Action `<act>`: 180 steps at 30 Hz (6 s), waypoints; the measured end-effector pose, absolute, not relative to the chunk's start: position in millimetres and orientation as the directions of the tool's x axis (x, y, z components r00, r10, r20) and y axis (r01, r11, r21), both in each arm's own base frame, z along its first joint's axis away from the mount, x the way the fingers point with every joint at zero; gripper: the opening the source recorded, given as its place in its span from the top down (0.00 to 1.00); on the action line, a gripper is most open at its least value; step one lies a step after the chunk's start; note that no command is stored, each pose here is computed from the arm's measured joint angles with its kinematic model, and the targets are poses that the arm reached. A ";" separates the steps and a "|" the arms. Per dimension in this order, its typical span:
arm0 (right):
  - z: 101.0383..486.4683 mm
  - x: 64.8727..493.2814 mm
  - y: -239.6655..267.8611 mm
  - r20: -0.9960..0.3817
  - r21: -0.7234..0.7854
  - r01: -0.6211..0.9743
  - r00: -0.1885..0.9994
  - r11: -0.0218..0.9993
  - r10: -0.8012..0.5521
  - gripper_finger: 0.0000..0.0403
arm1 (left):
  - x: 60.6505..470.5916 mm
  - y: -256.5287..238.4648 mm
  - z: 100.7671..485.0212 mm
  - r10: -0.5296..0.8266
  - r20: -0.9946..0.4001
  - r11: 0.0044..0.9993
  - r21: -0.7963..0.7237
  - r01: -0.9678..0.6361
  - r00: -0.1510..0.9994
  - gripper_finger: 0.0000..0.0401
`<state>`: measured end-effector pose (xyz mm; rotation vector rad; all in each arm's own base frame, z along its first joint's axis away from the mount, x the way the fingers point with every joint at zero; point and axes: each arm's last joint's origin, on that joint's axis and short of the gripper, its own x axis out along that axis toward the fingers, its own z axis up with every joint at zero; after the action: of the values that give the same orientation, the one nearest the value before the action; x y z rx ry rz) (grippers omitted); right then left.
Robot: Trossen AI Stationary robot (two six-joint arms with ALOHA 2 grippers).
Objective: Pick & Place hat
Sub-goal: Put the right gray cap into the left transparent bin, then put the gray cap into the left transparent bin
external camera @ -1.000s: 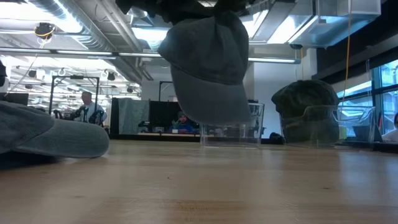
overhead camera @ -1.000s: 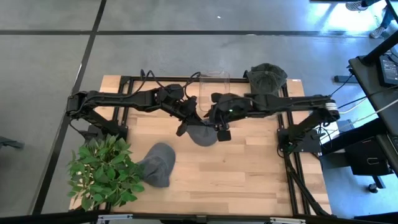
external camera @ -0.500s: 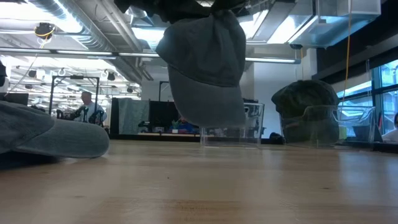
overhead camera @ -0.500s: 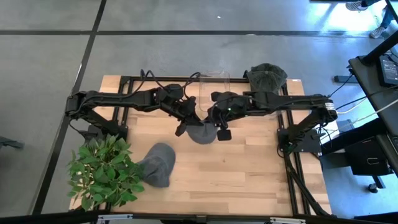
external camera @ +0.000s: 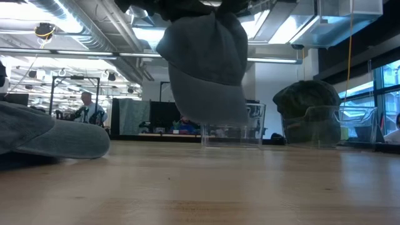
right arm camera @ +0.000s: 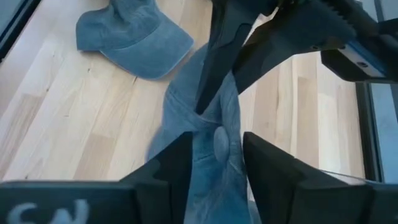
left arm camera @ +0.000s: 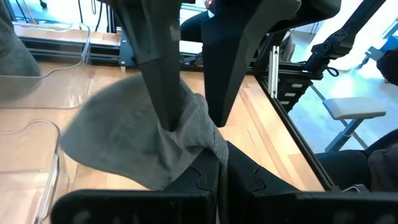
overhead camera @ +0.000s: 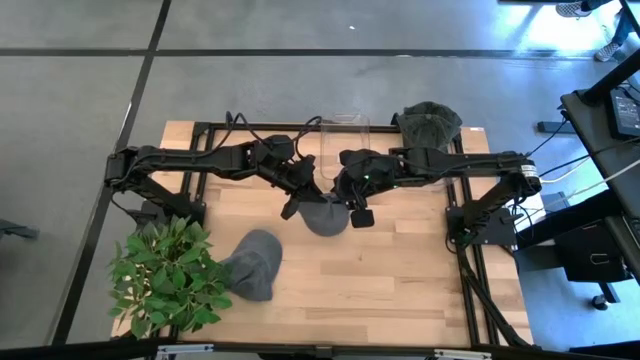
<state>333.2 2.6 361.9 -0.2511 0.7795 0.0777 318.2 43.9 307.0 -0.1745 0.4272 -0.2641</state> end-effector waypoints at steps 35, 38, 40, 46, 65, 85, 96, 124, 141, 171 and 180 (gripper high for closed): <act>377.3 323.1 -4.2 -0.672 -0.272 0.013 0.713 0.962 -0.200 0.92 | 289.8 62.1 324.9 -0.206 -0.382 0.974 -0.167 0.152 0.901 0.75; 393.5 316.5 -6.4 -0.652 -0.307 0.050 0.716 0.950 -0.248 0.92 | 274.4 70.8 328.5 -0.163 -0.354 0.982 -0.148 0.117 0.921 0.73; 405.6 311.4 -10.3 -0.629 -0.357 0.089 0.713 0.930 -0.310 0.93 | 265.5 75.7 324.2 -0.134 -0.330 0.987 -0.130 0.096 0.934 0.73; 434.2 299.8 -44.5 -0.572 -0.427 0.197 0.697 0.883 -0.432 0.92 | 250.6 87.1 299.7 -0.072 -0.272 0.990 -0.135 0.036 0.960 0.73; 360.8 271.1 -208.7 -0.513 -0.344 0.519 0.594 0.782 -0.620 0.93 | 248.7 87.6 284.8 -0.068 -0.258 0.987 -0.159 0.027 0.964 0.74; 316.9 274.4 -212.5 -0.497 -0.463 0.220 0.738 0.859 -0.457 0.91 | 248.8 88.0 284.5 -0.064 -0.260 0.993 -0.115 0.035 0.963 0.73; 305.1 273.7 -224.6 -0.528 -0.464 0.225 0.707 0.857 -0.471 0.91 | 248.8 88.0 284.3 -0.064 -0.261 0.993 -0.116 0.035 0.963 0.74; 305.7 282.7 -231.3 -0.472 -0.574 0.313 0.629 0.757 -0.618 0.53 | 248.5 87.9 283.5 -0.065 -0.267 0.990 -0.137 0.029 0.961 0.74; 337.5 289.1 -159.5 -0.473 -0.305 0.137 0.837 0.943 -0.274 0.51 | 245.0 85.8 272.8 -0.087 -0.370 0.972 -0.234 -0.002 0.925 0.74; 273.7 259.8 -21.2 -0.561 -0.193 0.232 0.771 0.953 -0.301 0.51 | 241.0 19.0 229.6 -0.356 -0.710 0.931 -0.327 0.163 0.608 0.74; 275.3 261.5 -18.2 -0.543 -0.189 0.224 0.787 0.956 -0.292 0.51 | 255.0 32.3 187.2 -0.456 -0.765 0.890 -0.379 0.256 0.455 0.74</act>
<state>261.5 -18.2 275.3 -0.1170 0.6035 -0.2785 255.0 32.3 187.2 -0.2212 1.0079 -0.4436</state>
